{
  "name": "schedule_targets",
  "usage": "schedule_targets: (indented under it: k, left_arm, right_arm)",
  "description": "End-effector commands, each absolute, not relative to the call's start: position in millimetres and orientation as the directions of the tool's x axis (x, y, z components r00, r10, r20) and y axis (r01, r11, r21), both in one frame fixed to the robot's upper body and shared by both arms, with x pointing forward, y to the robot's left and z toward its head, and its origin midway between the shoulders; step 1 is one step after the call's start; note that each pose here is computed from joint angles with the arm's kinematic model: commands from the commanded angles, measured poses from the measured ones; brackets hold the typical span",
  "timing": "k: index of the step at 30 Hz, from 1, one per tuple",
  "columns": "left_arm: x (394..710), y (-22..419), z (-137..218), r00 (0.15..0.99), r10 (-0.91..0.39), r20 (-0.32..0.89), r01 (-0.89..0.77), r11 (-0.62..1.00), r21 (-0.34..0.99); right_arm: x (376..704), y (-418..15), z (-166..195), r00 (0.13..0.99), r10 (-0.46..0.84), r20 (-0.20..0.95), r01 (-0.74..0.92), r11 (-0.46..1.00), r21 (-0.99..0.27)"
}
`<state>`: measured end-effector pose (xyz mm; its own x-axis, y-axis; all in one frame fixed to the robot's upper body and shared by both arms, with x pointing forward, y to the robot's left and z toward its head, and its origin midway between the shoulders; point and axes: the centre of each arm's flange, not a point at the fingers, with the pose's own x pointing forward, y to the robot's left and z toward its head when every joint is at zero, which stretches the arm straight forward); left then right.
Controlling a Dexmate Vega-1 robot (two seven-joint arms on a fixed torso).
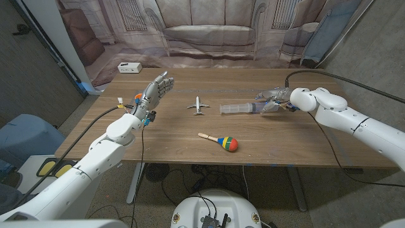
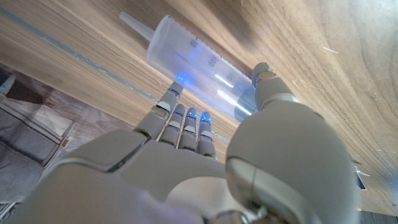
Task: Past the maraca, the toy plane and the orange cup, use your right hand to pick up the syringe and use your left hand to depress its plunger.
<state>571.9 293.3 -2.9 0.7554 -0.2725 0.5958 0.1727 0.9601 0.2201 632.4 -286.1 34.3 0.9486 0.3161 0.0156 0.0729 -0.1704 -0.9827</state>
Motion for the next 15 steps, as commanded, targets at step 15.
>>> schedule_targets:
  k: [15]
  left_arm:
    - [573.9,294.3,-4.1,0.758,-0.267,0.595,0.172,0.962,0.213]
  right_arm:
    - [643.4,-283.4,26.7,0.946,0.324,0.0,0.057,-0.166,-0.984]
